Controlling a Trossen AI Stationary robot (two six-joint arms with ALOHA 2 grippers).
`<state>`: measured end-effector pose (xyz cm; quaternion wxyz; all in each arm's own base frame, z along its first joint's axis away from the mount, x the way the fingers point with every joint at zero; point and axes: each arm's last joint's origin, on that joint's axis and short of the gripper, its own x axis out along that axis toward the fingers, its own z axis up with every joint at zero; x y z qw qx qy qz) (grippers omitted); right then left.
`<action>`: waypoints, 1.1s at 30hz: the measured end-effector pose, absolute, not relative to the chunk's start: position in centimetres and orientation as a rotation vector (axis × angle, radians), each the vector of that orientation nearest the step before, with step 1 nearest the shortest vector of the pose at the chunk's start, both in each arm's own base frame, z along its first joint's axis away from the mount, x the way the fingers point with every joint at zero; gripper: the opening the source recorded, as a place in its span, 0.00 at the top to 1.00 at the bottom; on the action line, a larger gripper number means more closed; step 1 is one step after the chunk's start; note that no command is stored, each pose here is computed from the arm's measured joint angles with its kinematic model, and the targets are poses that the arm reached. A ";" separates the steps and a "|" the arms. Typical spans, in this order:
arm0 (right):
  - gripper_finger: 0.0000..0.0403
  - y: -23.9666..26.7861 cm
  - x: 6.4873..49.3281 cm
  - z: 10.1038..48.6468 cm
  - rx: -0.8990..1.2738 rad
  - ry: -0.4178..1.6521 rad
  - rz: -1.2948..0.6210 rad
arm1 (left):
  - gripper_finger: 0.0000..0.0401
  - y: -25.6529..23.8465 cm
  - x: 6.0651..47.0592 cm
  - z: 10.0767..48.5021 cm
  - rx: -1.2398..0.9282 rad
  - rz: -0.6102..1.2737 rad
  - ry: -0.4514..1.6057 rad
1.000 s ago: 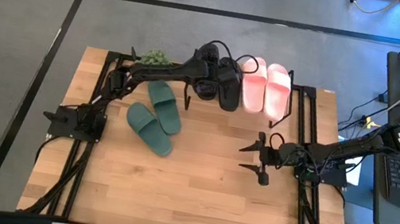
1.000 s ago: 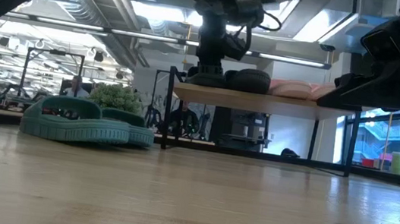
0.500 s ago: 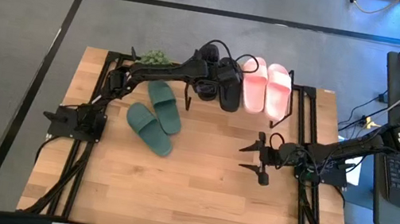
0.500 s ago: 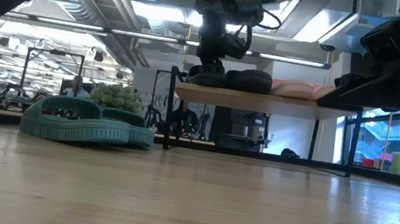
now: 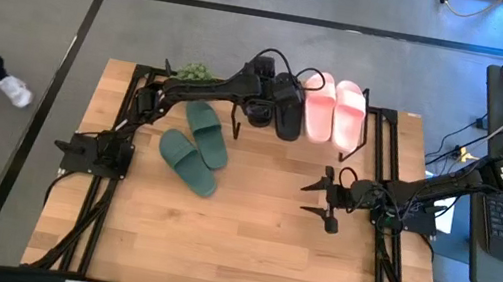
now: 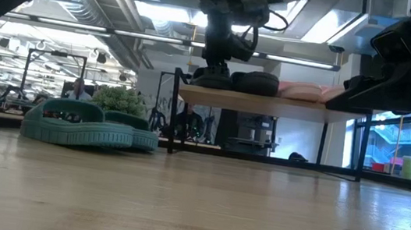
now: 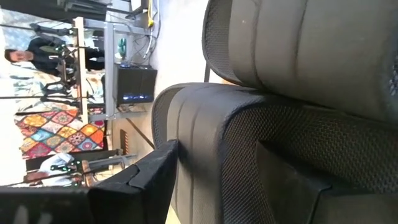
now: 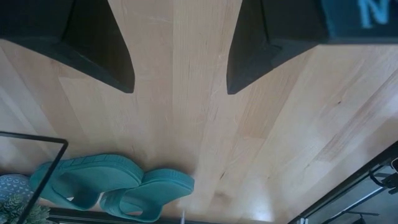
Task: Pick and place slides into the shelf
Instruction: Put the black slide on the shelf
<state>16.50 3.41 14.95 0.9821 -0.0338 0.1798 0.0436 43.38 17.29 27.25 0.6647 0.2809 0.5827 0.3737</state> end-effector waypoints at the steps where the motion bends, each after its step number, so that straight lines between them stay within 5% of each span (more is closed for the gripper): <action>1: 0.37 3.4 16.5 14.9 -0.068 0.362 0.088 | 0.48 17.3 43.4 27.2 0.634 0.839 1.318; 33: 0.37 3.4 16.5 14.9 -0.070 0.363 0.088 | 0.48 17.3 43.2 29.6 0.569 0.728 1.283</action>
